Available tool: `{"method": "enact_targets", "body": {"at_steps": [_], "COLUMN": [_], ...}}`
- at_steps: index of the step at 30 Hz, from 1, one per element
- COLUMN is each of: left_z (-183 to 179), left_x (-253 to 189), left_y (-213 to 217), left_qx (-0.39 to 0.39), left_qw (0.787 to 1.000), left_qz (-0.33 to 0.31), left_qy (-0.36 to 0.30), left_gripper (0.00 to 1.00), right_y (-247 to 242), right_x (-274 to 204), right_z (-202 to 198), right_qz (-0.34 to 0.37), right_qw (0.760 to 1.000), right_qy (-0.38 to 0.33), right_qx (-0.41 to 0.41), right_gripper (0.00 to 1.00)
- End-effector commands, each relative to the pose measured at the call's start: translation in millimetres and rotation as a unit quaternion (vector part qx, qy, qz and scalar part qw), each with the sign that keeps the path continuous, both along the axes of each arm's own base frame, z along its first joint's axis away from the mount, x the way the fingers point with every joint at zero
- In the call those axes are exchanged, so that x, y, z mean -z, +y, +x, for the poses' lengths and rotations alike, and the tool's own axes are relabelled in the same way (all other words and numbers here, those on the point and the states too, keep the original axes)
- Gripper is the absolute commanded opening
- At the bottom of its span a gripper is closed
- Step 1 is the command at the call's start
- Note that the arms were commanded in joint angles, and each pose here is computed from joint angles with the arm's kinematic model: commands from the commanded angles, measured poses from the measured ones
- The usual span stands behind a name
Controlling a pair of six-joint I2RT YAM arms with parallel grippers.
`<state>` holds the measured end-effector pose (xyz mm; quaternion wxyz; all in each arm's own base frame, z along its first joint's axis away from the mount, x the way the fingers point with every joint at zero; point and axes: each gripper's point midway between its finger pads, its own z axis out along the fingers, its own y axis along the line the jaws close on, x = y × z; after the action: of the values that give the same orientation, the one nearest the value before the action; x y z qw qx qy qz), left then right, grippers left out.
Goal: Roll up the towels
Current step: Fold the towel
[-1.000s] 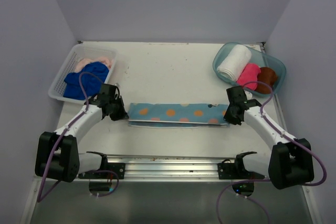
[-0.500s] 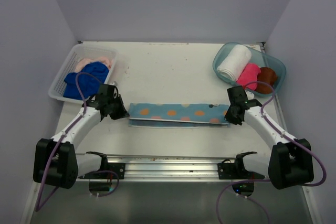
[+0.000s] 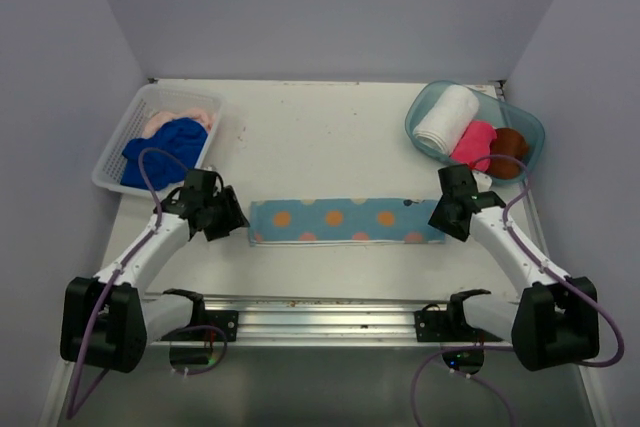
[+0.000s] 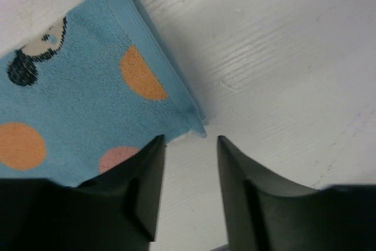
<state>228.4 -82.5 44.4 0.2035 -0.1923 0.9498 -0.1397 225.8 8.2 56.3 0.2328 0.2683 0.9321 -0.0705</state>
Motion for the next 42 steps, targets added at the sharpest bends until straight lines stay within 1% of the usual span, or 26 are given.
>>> {"method": "enact_targets", "body": {"at_steps": [1, 2, 4, 5, 6, 7, 8, 10, 11, 12, 13, 14, 16, 17, 19, 24, 28, 33, 35, 38, 41, 42], "left_z": [35.4, 41.1, 54.5, 57.6, 58.3, 62.4, 64.2, 64.6, 64.5, 59.4, 62.8, 60.4, 58.7, 59.3, 54.1, 44.9, 43.0, 43.9, 41.8, 40.9, 41.8, 40.6], "left_x": [-57.3, -72.2, -91.7, -92.5, -92.6, -91.9, -79.1, -71.7, -54.9, -45.7, -41.3, -25.9, -11.7, -0.1, 9.9, 21.2, 23.0, 11.7, 5.3, -8.4, -13.4, -10.9], "left_y": [8.9, 8.1, 0.6, -4.2, -17.0, -24.5, -32.3, -59.3, -66.9, -77.1, -83.1, -84.5, -82.9, -74.0, -60.4, -29.5, -18.9, -22.7, -21.3, -16.6, -8.2, -6.8], "left_qx": [-0.030, -0.032, -0.026, -0.020, 0.000, 0.007, 0.017, 0.054, 0.064, 0.079, 0.084, 0.087, 0.083, 0.069, 0.040, 0.002, 0.011, 0.031, 0.038, 0.038, 0.027, 0.028], "left_qw": [0.994, 0.991, 0.985, 0.984, 0.984, 0.983, 0.987, 0.987, 0.989, 0.990, 0.989, 0.991, 0.993, 0.996, 0.999, 0.999, 0.999, 0.999, 0.998, 0.997, 0.996, 0.996], "left_qz": [0.015, 0.011, -0.001, -0.007, -0.021, -0.030, -0.030, -0.040, -0.040, -0.050, -0.060, -0.058, -0.051, -0.027, 0.002, 0.020, 0.035, 0.028, 0.032, 0.043, 0.061, 0.063], "left_qy": [-0.101, -0.128, -0.173, -0.178, -0.178, -0.179, -0.158, -0.147, -0.124, -0.109, -0.109, -0.088, -0.070, -0.056, -0.036, -0.025, -0.020, -0.032, -0.036, -0.049, -0.058, -0.053], "left_gripper": [0.63, 0.63, 0.60, 0.58, 0.48, 0.45, 0.43, 0.40, 0.39, 0.36, 0.36, 0.35, 0.33, 0.30, 0.30, 0.31, 0.31, 0.33, 0.33, 0.37, 0.57, 0.69], "right_y": [-6.4, -5.4, 0.7, 2.1, 3.7, 6.5, 8.1, 10.2, 11.1, 11.3, 12.3, 12.9, 13.1, 14.4, 19.7, 28.6, 36.1, 43.4, 44.6, 40.6, 36.7, 34.5], "right_x": [-33.2, -39.7, -43.8, -42.4, -41.0, -38.0, -29.5, -20.9, -16.0, -7.2, -3.1, 0.0, 13.1, 17.5, 25.8, 47.6, 59.9, 53.6, 48.1, 30.4, 13.8, 10.5], "right_z": [12.4, 16.5, 23.0, 26.6, 29.8, 31.8, 33.1, 38.8, 39.3, 42.5, 44.6, 46.6, 47.9, 47.3, 41.9, 17.8, -3.2, -21.5, -23.4, -20.1, -12.9, -11.3], "right_qz": [-0.014, -0.012, 0.000, 0.002, 0.004, 0.010, 0.010, 0.011, 0.012, 0.009, 0.009, 0.009, 0.006, 0.010, 0.024, 0.060, 0.086, 0.099, 0.104, 0.094, 0.083, 0.077], "right_qw": [0.998, 0.998, 0.997, 0.997, 0.997, 0.997, 0.998, 0.999, 0.999, 0.999, 0.999, 0.999, 0.999, 0.999, 0.998, 0.997, 0.994, 0.993, 0.993, 0.995, 0.996, 0.997], "right_qy": [-0.057, -0.068, -0.076, -0.072, -0.070, -0.065, -0.048, -0.042, -0.034, -0.021, -0.015, -0.012, 0.009, 0.017, 0.033, 0.051, 0.067, 0.058, 0.051, 0.028, 0.004, 0.001], "right_qx": [-0.005, -0.007, -0.020, -0.022, -0.023, -0.028, -0.032, -0.031, -0.033, -0.033, -0.037, -0.038, -0.038, -0.039, -0.037, -0.023, -0.018, -0.023, -0.023, -0.027, -0.032, -0.032], "right_gripper": [0.53, 0.53, 0.50, 0.43, 0.35, 0.30, 0.22, 0.15, 0.13, 0.12, 0.11, 0.10, 0.10, 0.08, 0.07, 0.11, 0.11, 0.10, 0.10, 0.11, 0.13, 0.14]}}
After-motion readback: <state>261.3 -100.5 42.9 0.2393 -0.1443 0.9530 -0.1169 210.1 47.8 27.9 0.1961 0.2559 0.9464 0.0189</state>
